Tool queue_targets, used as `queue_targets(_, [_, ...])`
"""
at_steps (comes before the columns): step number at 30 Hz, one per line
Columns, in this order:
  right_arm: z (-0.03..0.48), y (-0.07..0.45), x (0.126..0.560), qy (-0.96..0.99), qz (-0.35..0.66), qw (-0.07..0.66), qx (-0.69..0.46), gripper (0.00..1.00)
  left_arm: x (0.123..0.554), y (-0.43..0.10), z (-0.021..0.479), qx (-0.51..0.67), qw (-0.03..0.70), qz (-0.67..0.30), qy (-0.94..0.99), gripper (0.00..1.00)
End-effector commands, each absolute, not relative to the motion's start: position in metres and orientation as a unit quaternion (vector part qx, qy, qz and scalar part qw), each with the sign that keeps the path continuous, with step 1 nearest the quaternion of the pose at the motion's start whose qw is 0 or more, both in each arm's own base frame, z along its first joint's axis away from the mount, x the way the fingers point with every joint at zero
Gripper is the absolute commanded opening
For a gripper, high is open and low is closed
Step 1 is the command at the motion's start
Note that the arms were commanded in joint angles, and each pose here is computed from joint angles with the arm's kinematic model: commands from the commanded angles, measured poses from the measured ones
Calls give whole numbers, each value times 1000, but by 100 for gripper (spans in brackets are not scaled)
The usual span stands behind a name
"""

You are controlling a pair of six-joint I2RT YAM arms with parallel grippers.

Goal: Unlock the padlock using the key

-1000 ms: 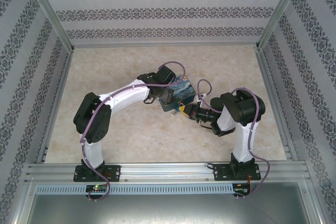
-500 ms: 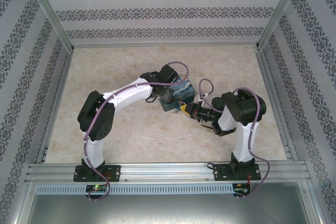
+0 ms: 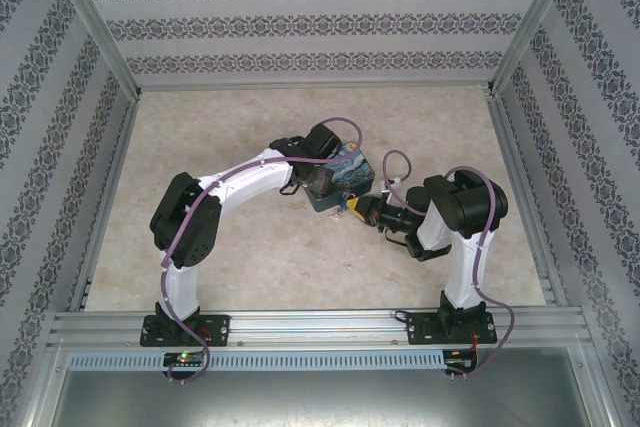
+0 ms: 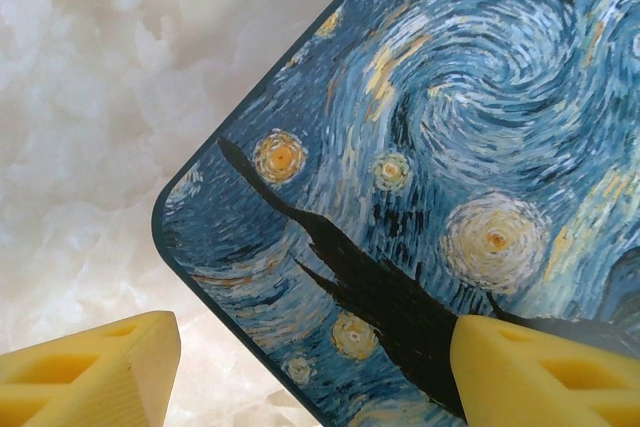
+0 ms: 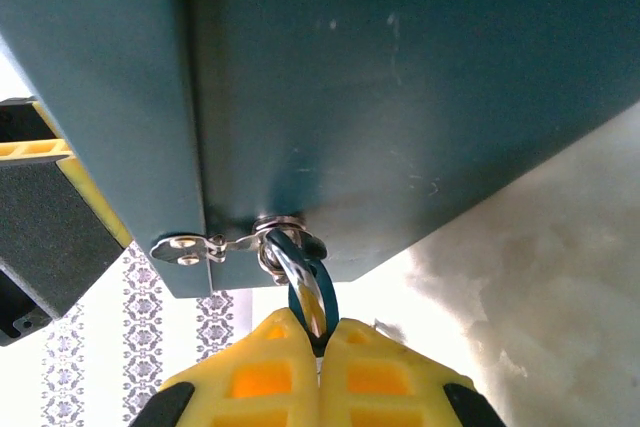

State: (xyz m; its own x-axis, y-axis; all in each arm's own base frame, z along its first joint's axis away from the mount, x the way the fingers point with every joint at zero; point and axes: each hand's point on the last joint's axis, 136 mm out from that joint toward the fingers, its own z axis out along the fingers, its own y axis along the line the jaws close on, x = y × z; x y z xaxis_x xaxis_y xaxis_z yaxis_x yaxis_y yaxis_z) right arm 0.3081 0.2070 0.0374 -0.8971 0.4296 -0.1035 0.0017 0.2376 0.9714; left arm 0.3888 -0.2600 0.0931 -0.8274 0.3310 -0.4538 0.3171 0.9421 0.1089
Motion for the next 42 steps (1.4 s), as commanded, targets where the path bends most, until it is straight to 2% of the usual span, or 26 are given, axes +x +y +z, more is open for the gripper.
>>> queue_targets(1, [-29,176,286,811,512,127,252,0,352,-216,31,205,119,106,966,72])
queue_targets(15, [-33,164,276,848,430,138,278,0,348,-218,26,210,109,100,966,72])
queue_targets(42, [31,158,323,782,507,183,312,0,341,-216,5,223,83,109,965,68])
